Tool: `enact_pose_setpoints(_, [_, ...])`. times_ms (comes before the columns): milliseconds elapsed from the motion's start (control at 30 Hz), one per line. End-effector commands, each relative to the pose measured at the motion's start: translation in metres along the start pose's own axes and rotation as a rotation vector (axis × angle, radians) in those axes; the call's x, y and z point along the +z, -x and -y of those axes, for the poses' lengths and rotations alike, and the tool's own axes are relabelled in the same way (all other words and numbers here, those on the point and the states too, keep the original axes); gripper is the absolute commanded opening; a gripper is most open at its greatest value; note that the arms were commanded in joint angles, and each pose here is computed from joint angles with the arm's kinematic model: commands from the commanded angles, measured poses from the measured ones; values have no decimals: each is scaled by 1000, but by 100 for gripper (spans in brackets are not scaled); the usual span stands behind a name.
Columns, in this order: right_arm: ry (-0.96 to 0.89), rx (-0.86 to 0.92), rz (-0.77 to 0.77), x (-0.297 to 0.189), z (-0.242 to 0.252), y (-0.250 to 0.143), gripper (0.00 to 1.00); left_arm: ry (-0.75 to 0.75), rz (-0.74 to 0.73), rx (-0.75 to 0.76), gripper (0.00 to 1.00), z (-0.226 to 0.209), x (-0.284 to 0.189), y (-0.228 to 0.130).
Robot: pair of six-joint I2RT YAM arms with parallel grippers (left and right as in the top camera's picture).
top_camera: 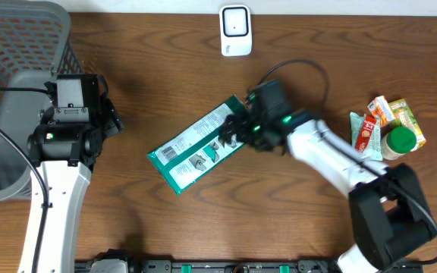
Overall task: Scan the item barcode
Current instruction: 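Move the right gripper left and grasp the green glove pack edge, then pull the glove pack right and tilt it upright with the right gripper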
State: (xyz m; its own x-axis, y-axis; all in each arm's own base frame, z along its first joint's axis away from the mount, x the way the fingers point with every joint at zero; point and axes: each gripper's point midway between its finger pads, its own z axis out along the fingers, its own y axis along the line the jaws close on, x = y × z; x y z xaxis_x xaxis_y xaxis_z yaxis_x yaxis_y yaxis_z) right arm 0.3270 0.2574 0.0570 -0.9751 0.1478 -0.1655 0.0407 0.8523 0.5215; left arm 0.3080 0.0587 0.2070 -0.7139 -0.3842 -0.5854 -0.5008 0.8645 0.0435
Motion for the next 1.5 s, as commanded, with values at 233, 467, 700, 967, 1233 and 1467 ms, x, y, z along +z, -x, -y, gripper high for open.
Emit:
enact_pose_setpoints(233, [-150,141,308,41,-18,-22,80,10,16,0,87,-3,-3,5])
enact_pose_setpoints(467, [-113,62,291,88,-30,-43,71,10,16,0,87,-3,-3,5])
enact_pose_setpoints(700, [-264,-13,208,74,11,-41,63,10,16,0,87,-3,-3,5])
enact_pose_setpoints(967, [-432,-125,72,8,65,-26,57,10,16,1,87,-3,-3,5])
enact_pose_setpoints(1233, [-318,-120,-82,-9,77,-27,82,10,16,0,87,-3,-3,5])
enact_pose_setpoints(1467, [-263,159,-34,-19,67,-21,99,10,16,0,87,-3,-3,5])
